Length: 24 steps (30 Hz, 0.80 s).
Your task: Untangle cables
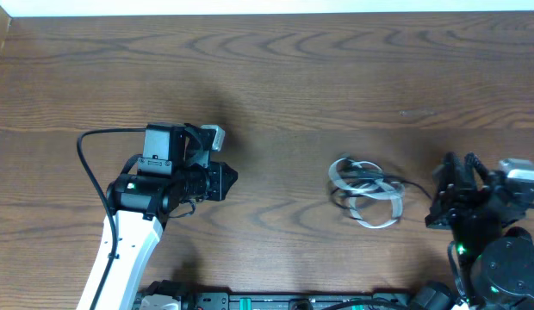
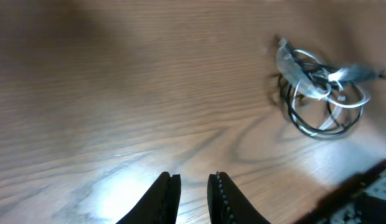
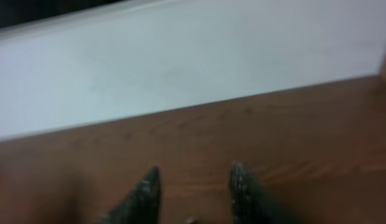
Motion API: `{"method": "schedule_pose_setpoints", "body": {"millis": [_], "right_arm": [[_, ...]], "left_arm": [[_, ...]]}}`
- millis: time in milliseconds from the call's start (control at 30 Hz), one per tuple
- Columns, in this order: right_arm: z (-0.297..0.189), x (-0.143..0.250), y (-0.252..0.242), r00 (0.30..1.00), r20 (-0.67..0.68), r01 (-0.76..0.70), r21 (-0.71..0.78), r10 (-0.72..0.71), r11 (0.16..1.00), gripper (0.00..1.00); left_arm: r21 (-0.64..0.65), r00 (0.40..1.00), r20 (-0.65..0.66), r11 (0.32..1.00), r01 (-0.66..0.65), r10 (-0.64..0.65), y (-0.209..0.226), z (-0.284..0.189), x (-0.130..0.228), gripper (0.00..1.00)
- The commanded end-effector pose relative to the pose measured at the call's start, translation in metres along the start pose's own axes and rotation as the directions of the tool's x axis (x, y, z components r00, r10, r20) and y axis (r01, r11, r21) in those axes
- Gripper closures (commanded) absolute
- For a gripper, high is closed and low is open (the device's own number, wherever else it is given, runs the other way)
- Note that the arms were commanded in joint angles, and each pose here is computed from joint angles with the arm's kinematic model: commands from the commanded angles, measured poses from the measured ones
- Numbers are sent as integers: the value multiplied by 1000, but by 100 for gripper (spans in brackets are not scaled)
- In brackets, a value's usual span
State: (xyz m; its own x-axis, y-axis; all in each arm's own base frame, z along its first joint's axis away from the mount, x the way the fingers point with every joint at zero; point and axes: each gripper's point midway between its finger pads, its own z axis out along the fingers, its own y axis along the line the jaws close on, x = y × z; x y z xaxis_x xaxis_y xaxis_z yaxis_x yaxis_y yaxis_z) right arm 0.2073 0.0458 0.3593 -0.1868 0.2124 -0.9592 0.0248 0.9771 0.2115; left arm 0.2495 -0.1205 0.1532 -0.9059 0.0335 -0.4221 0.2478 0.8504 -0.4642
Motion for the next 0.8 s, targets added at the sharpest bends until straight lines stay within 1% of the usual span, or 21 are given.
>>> {"method": "schedule_pose_setpoints", "body": {"millis": [0, 33, 67, 100, 167, 233, 267, 300, 333, 400, 433, 500, 567, 633, 767], "right_arm": [[2, 12, 31, 997, -81, -13, -147, 1, 989, 48], [4, 16, 38, 995, -102, 1, -176, -19, 984, 39], [6, 22, 48, 991, -127, 13, -209, -40, 978, 35], [10, 33, 70, 981, -170, 41, -293, -94, 955, 24], [13, 45, 99, 965, -194, 84, -409, -177, 909, 16], [15, 62, 137, 933, -184, 156, -566, -309, 810, 7], [18, 72, 150, 915, -179, 184, -612, -361, 769, 6], [26, 81, 155, 900, -188, 206, -611, -394, 764, 5], [36, 88, 153, 888, -208, 225, -579, -409, 784, 5], [65, 104, 133, 870, -283, 269, -414, -404, 870, 1], [79, 111, 113, 875, -335, 267, -266, -349, 926, 1], [95, 122, 75, 891, -392, 249, -3, -230, 969, 1], [101, 132, 41, 906, -408, 212, 213, -111, 954, 1], [103, 143, 16, 913, -409, 152, 362, 10, 920, 1], [107, 158, -19, 908, -362, 30, 559, 211, 829, 1]], "left_arm": [[138, 1000, -8, 990, 5, -4, -23, -1, 1, 78], [182, 1000, -8, 983, -5, 7, -30, -3, 1, 76], [245, 999, -6, 969, -31, 34, -41, -5, 1, 73], [357, 995, 8, 929, -92, 96, -62, -10, 3, 63], [438, 987, 18, 886, -151, 159, -80, -14, 8, 55], [455, 977, 4, 870, -192, 214, -90, -12, 16, 53], [445, 973, -10, 872, -204, 232, -91, -9, 21, 54], [420, 968, -29, 882, -214, 248, -90, -5, 26, 54], [376, 964, -58, 900, -219, 258, -86, 1, 32, 55], [248, 963, -122, 947, -205, 240, -71, 10, 41, 56], [164, 963, -152, 967, -197, 222, -60, 14, 46, 57], [47, 962, -187, 980, -195, 200, -44, 17, 52, 57], [-29, 960, -205, 979, -202, 192, -35, 18, 55, 57], [-58, 959, -206, 976, -210, 194, -32, 19, 55, 57], [-66, 960, -195, 974, -217, 201, -32, 19, 52, 50]]}}
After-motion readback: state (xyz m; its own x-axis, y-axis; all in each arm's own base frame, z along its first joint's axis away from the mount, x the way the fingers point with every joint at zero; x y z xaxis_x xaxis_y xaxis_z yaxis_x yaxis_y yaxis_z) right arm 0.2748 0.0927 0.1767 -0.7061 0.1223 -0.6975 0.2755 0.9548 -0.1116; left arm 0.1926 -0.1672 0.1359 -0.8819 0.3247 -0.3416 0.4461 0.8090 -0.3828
